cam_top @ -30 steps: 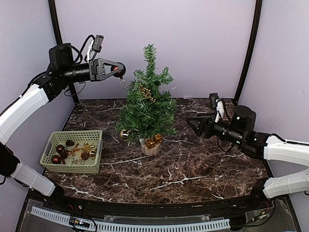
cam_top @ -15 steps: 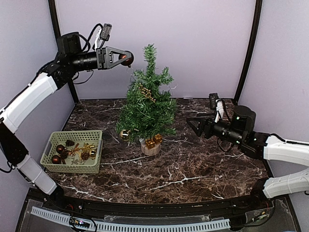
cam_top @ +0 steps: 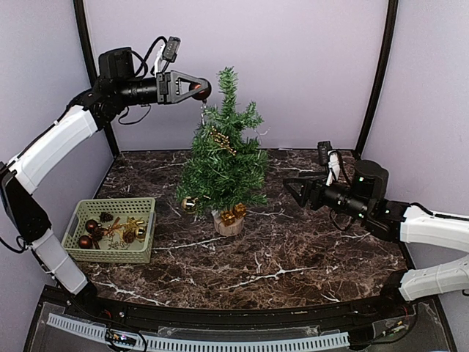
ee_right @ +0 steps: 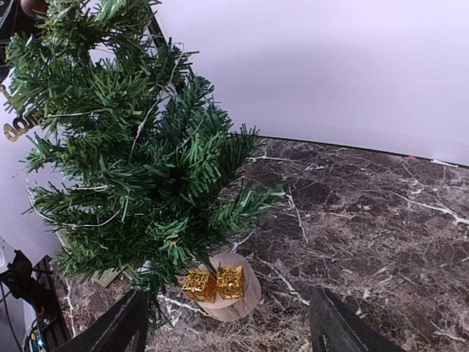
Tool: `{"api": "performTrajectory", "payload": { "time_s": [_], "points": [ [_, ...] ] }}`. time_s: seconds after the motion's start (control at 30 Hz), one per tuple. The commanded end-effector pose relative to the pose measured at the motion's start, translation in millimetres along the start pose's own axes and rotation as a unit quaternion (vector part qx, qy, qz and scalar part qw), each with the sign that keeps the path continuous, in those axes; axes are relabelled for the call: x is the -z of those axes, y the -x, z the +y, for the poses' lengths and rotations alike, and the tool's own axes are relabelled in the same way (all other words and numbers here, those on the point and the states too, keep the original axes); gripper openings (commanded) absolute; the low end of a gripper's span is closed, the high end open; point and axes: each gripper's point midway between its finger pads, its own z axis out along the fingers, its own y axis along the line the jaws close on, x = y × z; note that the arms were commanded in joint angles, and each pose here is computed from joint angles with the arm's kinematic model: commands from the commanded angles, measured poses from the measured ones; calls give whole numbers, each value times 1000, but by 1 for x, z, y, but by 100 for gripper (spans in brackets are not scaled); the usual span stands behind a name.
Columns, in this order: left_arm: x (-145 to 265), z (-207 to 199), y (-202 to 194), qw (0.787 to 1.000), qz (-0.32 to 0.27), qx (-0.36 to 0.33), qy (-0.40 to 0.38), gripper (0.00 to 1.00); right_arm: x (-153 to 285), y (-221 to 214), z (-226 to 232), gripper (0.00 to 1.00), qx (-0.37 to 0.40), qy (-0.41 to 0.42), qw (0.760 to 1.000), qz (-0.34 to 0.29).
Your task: Decorate the small christmas tree
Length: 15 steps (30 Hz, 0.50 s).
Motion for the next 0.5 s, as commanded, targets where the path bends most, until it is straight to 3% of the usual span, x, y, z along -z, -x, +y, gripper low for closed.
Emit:
{"api": "performTrajectory", "payload": {
  "time_s": [0.0,0.47],
  "points": [
    [0,-15,6,1000,2,-10,-24,48,3,18,7,76,3,8,999,-32],
    [-10,-12,-10,999,24,7,-35,47,5,19,7,76,1,8,999,-34]
  ]
}}
